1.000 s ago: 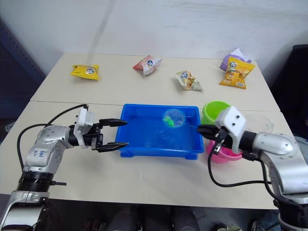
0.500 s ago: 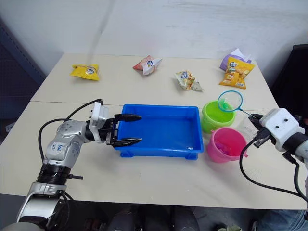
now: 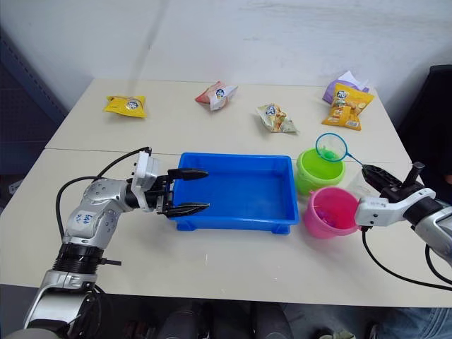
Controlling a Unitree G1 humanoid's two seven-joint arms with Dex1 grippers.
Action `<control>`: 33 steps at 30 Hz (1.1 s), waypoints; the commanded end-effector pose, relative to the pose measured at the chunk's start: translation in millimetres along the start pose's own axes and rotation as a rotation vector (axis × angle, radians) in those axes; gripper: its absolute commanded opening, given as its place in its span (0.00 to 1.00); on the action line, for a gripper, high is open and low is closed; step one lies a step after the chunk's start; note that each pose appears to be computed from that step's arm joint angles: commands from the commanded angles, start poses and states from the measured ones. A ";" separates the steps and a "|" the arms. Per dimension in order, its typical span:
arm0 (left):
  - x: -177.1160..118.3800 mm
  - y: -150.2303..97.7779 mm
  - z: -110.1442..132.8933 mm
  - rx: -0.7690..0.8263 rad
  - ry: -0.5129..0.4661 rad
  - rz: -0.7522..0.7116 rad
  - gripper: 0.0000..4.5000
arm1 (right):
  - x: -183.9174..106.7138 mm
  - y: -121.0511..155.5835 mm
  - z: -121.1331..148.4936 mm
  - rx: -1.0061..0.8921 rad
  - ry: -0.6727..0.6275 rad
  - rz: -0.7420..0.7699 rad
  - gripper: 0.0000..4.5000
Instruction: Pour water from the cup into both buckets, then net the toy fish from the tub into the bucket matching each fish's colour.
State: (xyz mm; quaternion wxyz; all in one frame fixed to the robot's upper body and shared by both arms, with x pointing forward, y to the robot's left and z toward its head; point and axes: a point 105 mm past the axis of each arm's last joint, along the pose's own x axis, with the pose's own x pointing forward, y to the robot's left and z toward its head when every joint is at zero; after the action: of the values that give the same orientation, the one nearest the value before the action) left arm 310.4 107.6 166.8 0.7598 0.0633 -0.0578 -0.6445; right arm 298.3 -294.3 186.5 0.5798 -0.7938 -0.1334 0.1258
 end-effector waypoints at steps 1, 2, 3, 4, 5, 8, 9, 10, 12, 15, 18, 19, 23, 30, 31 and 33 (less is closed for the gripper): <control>1.0 -0.3 8.7 0.033 -0.015 -0.011 0.98 | 0.3 -3.8 -6.2 -0.011 0.029 -0.018 0.00; 1.0 -0.1 8.4 0.036 -0.010 -0.018 0.98 | 0.7 -3.1 -6.6 -0.034 0.029 -0.010 0.00; 0.9 0.2 8.3 0.037 -0.006 -0.022 0.98 | 1.2 -2.5 -6.8 -0.050 0.029 -0.004 0.00; 0.7 1.6 8.8 0.041 -0.004 -0.024 0.98 | 1.1 -0.1 -10.3 -0.039 0.045 0.005 0.00; 0.5 2.9 9.4 0.044 -0.003 -0.024 0.98 | 1.0 1.5 -12.8 -0.034 0.055 0.008 0.00; 0.1 5.1 10.4 0.050 0.000 -0.027 0.98 | 1.8 0.8 -14.6 -0.038 0.059 0.003 0.00; -0.1 5.8 10.4 0.052 0.000 -0.028 0.98 | 3.0 -3.7 -12.2 -0.056 0.043 -0.016 0.00; -0.2 6.4 10.7 0.055 0.001 -0.028 0.98 | 3.8 -11.4 -10.3 -0.081 0.032 -0.052 0.00; -0.5 7.3 10.9 0.058 0.001 -0.026 0.98 | 3.9 -29.3 -6.6 -0.124 0.009 -0.143 0.00; 0.1 7.8 10.6 0.059 -0.002 -0.021 0.98 | 2.3 -11.2 -12.9 -0.088 0.040 -0.078 0.00; 2.0 6.7 9.9 0.059 -0.008 -0.018 0.98 | -0.9 -10.0 -19.1 -0.072 0.074 -0.085 0.00; 2.3 6.6 9.9 0.056 -0.013 -0.015 0.98 | 0.2 -3.4 -12.9 -0.034 0.039 -0.043 0.00; 4.1 5.5 8.7 0.054 -0.016 -0.015 0.98 | -1.3 -3.2 -0.6 -0.032 -0.020 -0.042 0.00; 5.3 7.2 8.9 0.052 -0.025 -0.003 0.98 | -0.9 -17.0 0.6 -0.061 -0.026 -0.111 0.00; 5.6 7.5 9.1 0.053 -0.026 -0.003 0.98 | -1.7 -21.6 -10.3 -0.070 0.025 -0.122 0.00; 5.7 8.4 9.7 0.053 -0.031 0.004 0.98 | -1.4 -22.2 -16.8 -0.070 0.044 -0.107 0.00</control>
State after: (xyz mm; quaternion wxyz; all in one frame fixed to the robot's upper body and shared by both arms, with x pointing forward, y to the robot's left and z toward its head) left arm 318.2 104.0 169.6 0.7591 0.0636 -0.0675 -0.6443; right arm 300.4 -294.1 187.7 0.5683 -0.8001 -0.1593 0.1069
